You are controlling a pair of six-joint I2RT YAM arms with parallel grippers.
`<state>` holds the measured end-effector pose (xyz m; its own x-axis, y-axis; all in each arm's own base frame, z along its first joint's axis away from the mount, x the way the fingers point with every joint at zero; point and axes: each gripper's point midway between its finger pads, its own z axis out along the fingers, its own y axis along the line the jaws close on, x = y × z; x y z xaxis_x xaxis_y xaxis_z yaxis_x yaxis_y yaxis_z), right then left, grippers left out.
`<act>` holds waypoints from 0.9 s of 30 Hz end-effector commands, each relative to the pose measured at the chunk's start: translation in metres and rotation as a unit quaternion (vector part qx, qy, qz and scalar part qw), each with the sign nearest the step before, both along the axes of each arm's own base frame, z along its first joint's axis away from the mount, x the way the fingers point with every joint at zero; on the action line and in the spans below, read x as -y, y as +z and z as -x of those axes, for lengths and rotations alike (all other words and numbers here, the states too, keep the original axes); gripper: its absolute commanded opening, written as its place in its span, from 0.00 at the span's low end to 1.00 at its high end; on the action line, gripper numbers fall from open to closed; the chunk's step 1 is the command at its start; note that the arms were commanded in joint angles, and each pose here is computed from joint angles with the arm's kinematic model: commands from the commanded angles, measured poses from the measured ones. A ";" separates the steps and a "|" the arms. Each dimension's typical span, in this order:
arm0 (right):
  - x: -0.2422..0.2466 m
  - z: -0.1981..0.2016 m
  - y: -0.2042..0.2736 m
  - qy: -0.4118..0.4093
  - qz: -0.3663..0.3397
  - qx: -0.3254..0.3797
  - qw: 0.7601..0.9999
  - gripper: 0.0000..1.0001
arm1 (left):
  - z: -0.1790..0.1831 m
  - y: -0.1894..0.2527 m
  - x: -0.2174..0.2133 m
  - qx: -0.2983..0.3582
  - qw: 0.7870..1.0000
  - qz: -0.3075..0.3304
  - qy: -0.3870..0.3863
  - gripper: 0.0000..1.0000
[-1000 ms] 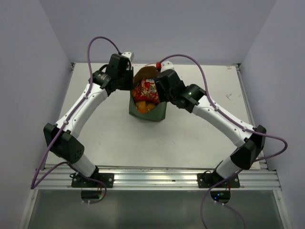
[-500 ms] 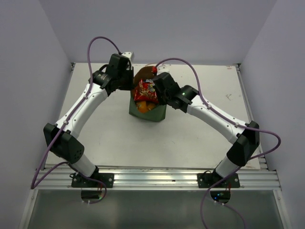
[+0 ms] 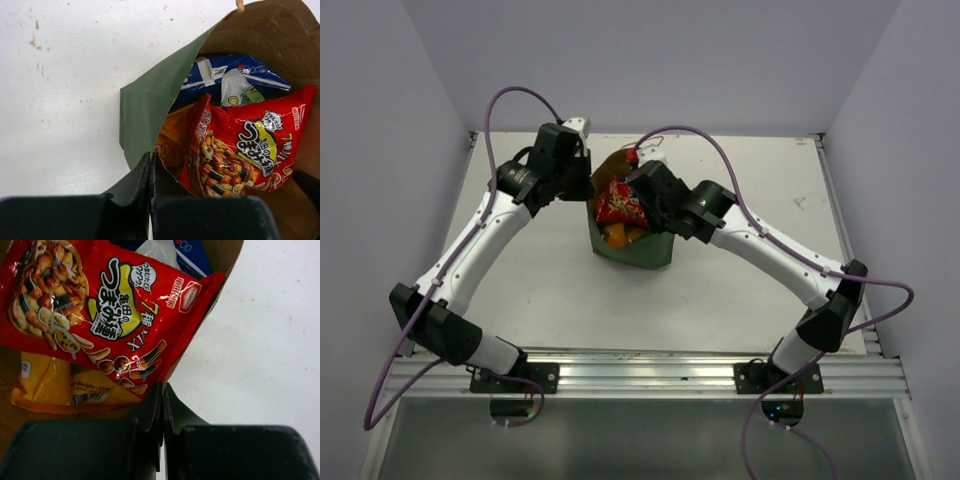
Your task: Place the snacks into the paper bag
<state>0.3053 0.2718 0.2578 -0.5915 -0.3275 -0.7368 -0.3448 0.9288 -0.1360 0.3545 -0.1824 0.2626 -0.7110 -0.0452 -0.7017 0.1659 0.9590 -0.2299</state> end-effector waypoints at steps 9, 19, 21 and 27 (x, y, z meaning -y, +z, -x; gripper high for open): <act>0.030 0.068 0.041 -0.040 -0.042 0.009 0.998 0.00 | 0.061 0.042 -0.008 0.030 0.996 0.086 0.024 0.00; 0.047 0.089 0.007 -0.052 -0.048 -0.027 0.997 0.00 | 0.093 0.013 0.015 -0.024 0.996 0.087 0.003 0.00; 0.051 0.091 -0.006 -0.057 -0.042 -0.034 0.997 0.00 | 0.096 0.007 0.018 -0.035 0.995 0.089 -0.002 0.00; 0.056 0.093 -0.015 -0.062 -0.037 -0.034 0.997 0.00 | 0.098 -0.003 0.022 -0.048 0.995 0.090 -0.011 0.00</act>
